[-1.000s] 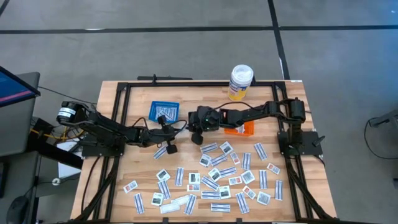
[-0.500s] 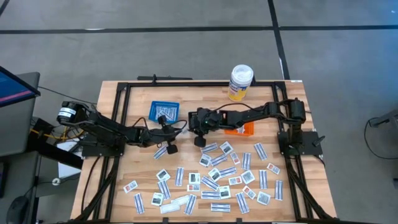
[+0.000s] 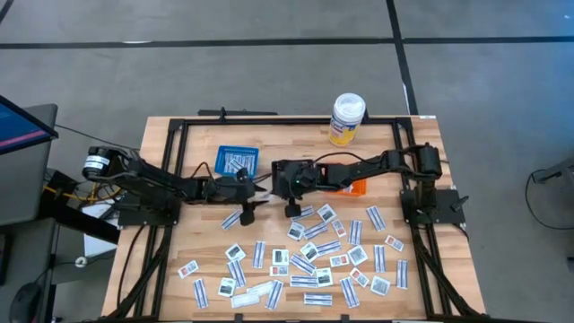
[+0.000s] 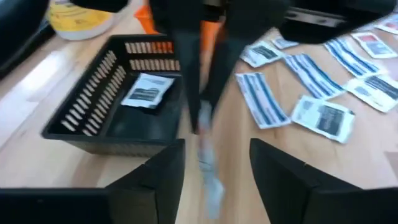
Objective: Pick & Place First Aid Supplies
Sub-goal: Put the ointment pack into the orange bin
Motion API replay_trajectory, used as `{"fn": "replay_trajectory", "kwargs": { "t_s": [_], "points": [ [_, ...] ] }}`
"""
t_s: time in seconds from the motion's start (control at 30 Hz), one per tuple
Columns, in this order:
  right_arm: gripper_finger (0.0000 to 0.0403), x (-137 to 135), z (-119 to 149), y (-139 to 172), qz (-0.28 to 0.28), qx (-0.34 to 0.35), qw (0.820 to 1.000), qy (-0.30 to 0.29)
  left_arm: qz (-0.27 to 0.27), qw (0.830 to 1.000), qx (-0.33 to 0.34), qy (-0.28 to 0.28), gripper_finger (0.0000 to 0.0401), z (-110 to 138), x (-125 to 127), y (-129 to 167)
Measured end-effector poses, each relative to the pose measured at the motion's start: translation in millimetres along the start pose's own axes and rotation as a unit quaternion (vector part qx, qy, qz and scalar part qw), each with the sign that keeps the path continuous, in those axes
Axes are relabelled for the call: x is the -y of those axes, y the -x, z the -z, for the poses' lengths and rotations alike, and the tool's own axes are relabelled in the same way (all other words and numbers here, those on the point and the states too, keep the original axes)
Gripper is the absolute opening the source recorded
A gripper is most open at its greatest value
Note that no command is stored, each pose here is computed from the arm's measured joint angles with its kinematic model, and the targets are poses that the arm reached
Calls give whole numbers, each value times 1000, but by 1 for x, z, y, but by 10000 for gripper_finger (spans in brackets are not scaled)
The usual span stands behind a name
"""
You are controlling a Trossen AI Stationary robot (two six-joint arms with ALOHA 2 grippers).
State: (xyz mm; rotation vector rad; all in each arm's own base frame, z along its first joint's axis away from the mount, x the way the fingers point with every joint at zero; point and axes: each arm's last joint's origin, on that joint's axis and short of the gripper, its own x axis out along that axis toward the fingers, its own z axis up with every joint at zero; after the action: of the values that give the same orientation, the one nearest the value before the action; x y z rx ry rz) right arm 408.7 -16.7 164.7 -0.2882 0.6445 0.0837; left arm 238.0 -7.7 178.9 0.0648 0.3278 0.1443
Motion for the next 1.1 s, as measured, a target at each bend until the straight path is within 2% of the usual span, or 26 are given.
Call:
{"fn": "replay_trajectory", "kwargs": {
  "t_s": [0.1, 0.2, 0.37, 0.53, 0.7, 0.8, 0.93, 1.1],
  "points": [
    [1, -3, -1, 0, -3, 0, 1000, 16, -5, 1000, 0, -10, 177, 0, -2, 0],
    [1, -3, -1, 0, 12, -6, 1000, 14, 14, 1000, 0, -11, 152, 0, -1, 0],
    [0, -2, 1, 0, 28, -18, 999, 14, 25, 1000, 0, -12, 82, 0, -1, 0],
    [0, -2, 1, 0, 30, -19, 999, 13, -7, 1000, -1, -11, 10, 0, -3, -1],
    [0, -2, 1, 0, 31, -21, 999, 11, -15, 1000, -5, -10, 9, 1, -7, -1],
    [0, -1, 2, 0, 42, -25, 999, -9, -17, 1000, -6, -10, 6, 1, -7, -1],
    [0, -1, 7, 0, 60, -54, 996, -24, -19, 1000, -11, -11, 6, 2, -7, -1],
    [0, -2, 11, 1, 55, -76, 995, -22, -19, 1000, -9, -10, 6, 2, -7, -1]
  ]
}}
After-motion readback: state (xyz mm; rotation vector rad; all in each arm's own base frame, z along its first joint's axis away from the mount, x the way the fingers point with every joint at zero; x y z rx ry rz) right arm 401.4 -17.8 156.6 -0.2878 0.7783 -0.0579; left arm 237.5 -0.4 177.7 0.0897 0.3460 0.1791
